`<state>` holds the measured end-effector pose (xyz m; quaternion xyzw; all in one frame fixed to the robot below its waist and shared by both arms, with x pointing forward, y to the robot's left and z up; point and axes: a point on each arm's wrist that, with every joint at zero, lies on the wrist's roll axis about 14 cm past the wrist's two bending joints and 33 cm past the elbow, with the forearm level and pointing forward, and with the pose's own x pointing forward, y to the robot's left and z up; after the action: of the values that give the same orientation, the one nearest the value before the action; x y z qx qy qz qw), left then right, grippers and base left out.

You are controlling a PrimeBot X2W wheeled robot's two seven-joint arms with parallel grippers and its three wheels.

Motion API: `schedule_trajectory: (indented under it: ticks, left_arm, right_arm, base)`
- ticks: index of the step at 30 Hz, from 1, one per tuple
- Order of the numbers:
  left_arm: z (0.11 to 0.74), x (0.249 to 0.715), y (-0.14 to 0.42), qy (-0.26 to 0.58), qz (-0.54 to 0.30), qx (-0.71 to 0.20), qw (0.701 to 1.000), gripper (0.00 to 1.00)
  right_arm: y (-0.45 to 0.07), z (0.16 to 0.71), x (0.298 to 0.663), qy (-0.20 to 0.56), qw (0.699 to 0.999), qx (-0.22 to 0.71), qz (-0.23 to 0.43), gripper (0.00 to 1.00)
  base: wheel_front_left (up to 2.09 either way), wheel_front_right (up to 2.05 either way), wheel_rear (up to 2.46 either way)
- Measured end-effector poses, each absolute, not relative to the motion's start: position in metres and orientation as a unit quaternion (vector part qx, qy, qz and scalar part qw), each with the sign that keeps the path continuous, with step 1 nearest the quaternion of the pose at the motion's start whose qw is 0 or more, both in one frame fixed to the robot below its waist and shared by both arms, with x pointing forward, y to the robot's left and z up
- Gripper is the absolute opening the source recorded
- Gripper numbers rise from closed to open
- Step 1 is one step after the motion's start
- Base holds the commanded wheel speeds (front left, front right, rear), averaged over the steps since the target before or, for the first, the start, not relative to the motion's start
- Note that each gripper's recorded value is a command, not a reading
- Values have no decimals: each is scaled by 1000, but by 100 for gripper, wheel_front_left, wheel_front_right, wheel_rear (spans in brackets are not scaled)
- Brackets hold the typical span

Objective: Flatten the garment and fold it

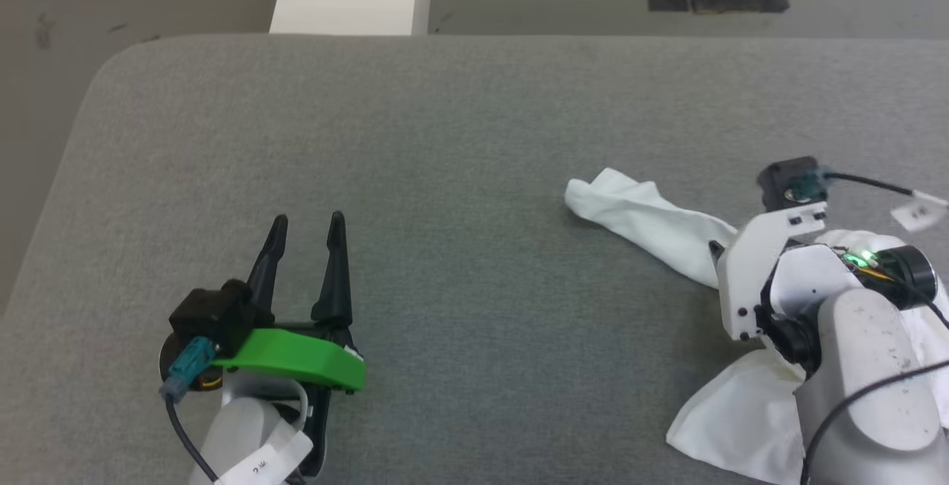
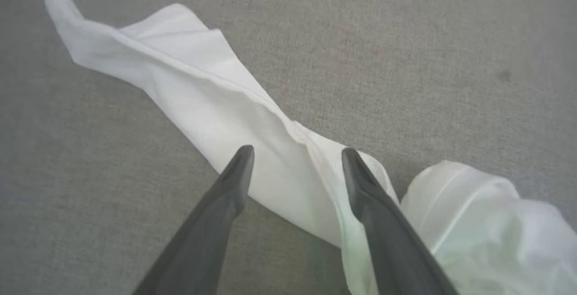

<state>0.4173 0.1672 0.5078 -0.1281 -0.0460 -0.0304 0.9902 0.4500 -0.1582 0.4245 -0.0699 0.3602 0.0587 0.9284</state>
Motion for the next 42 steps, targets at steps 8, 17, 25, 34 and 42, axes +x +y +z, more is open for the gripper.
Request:
schedule_trajectory:
  ticks: [8, 17, 25, 34, 42]
  left_arm:
    - [499, 414, 189, -37, 3, -134, 990, 100]
    - [502, 406, 205, -40, 25, -128, 991, 100]
    - [514, 401, 207, -57, 28, -128, 990, 100]
    - [516, 396, 206, -59, 28, -129, 990, 100]
    - [514, 396, 192, -55, 8, -131, 990, 100]
  right_arm:
    - [-151, 377, 443, 479, 871, -92, 62, 9]
    - [-57, 401, 455, 383, 898, -71, 204, 0]
    - [63, 452, 410, 283, 871, -60, 397, 0]
    - [80, 447, 378, 303, 846, -46, 436, 100]
    - [12, 530, 417, 146, 927, 100, 331, 100]
  base:
    - [0, 0, 0]
    - [0, 0, 0]
    - [0, 0, 0]
    - [0, 0, 0]
    - [0, 0, 0]
